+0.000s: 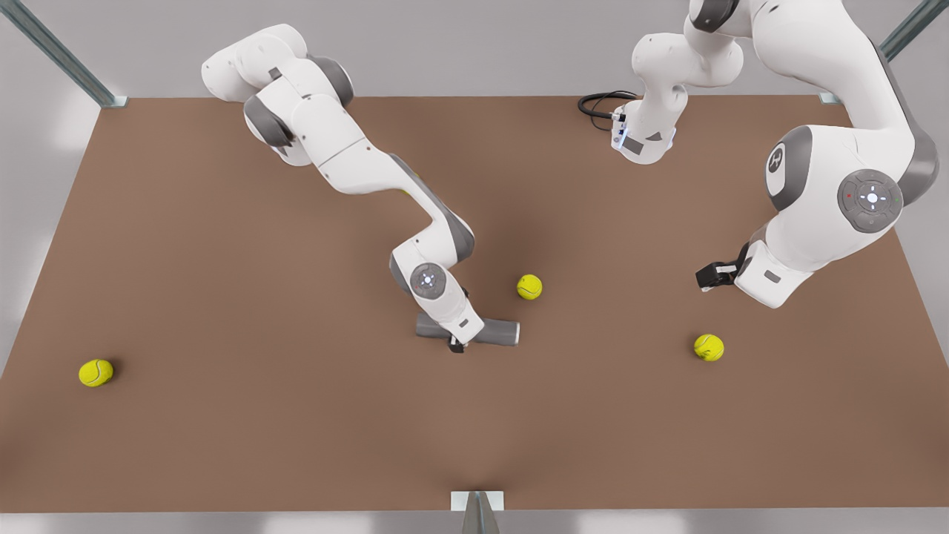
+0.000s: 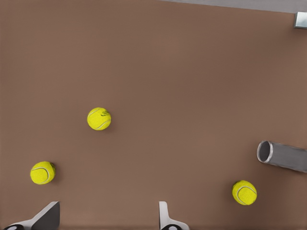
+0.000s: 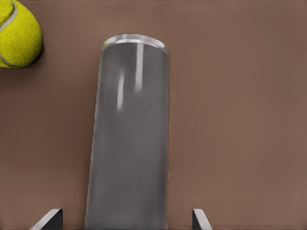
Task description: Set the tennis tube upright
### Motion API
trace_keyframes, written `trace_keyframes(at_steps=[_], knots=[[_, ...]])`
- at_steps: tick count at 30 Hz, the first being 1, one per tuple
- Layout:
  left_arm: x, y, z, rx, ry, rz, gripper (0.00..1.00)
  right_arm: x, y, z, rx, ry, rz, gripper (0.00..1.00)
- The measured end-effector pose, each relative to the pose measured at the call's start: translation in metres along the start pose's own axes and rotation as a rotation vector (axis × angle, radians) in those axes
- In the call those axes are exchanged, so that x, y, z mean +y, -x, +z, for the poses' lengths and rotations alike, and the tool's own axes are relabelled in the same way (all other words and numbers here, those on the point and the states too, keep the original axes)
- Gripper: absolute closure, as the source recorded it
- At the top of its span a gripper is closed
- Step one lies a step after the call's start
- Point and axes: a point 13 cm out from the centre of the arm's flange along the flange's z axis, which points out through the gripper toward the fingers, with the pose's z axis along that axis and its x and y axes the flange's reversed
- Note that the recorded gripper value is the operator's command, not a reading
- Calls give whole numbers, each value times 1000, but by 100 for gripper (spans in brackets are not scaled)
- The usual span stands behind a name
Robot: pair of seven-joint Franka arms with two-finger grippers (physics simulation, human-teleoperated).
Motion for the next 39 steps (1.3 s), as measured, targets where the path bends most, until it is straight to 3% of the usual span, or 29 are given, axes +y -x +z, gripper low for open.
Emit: trace_keyframes(at_steps=[5, 7, 11, 15, 20, 23, 27, 39], knots=[[-8, -2, -1, -2, 0, 4, 0, -33, 11, -121, -60, -80, 15, 0], [-19, -5, -2, -3, 1, 12, 0, -63, -21, -201, -76, -111, 80, 0], [-88, -27, 1, 0, 4, 71, 0, -84, -150, -359, 40, -139, 338, 0], [-234, -39, 57, 13, 22, 103, 0, -48, -321, -504, 150, -166, 748, 0], [-344, -44, 152, -2, -14, -166, 0, 12, -458, -568, 197, -118, 1176, 0], [-386, -43, 187, -17, -78, -385, 0, 13, -521, -542, 286, -11, 1362, 0], [-424, -43, 216, -25, -156, -644, 0, 9, -497, -502, 376, 58, 1374, 0], [-480, -63, 284, 9, -233, -1166, 0, 13, -494, -483, 426, 99, 1497, 0]])
